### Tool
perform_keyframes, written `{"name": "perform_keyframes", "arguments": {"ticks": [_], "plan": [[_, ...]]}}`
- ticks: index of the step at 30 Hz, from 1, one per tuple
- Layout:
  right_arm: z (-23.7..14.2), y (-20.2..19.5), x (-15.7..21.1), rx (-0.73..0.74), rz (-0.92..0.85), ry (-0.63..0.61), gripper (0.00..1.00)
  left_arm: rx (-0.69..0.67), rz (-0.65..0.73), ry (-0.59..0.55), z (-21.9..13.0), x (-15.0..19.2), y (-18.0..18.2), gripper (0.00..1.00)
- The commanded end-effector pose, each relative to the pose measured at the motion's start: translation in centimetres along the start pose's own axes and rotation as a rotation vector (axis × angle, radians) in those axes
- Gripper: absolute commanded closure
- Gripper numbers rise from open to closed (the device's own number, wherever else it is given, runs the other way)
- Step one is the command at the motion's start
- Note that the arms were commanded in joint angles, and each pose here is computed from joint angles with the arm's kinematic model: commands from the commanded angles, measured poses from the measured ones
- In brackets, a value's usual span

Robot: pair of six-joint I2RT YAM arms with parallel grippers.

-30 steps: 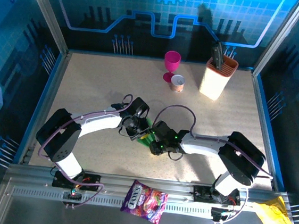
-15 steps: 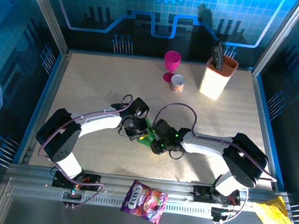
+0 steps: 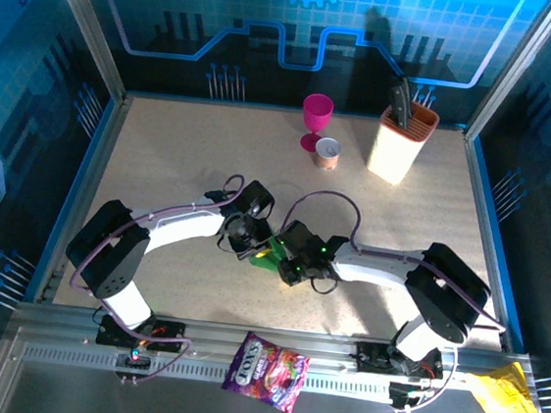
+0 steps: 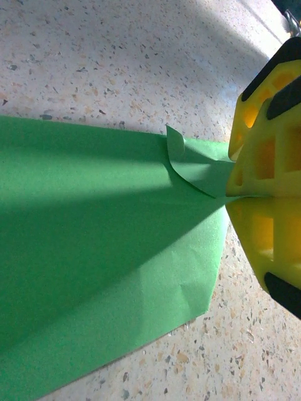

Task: Fold a paper plane with a square sheet of paper (pick it up from the middle)
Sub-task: Fourth fold the wing at the center of the table.

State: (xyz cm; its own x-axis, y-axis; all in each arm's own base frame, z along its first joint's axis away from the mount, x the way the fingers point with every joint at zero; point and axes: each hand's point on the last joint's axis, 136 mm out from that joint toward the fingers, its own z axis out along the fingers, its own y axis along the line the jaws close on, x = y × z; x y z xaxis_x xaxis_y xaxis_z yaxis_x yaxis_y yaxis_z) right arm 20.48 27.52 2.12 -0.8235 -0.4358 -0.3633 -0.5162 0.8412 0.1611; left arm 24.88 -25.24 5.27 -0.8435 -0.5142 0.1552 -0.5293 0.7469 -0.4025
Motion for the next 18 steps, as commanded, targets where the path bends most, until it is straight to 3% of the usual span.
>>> {"name": "perform_keyframes", "arguments": {"ticks": [1, 18], "plan": [[0.6, -0.5, 1.1, 0.016, 0.004, 0.030, 0.78, -0.007, 0.009, -0.006, -0.6, 0.0, -0.1, 1.00], [-0.3, -1.3, -0.2, 0.052, 0.009, -0.009, 0.72, -0.007, 0.011, -0.002, -0.6, 0.1, -0.2, 1.00]]}}
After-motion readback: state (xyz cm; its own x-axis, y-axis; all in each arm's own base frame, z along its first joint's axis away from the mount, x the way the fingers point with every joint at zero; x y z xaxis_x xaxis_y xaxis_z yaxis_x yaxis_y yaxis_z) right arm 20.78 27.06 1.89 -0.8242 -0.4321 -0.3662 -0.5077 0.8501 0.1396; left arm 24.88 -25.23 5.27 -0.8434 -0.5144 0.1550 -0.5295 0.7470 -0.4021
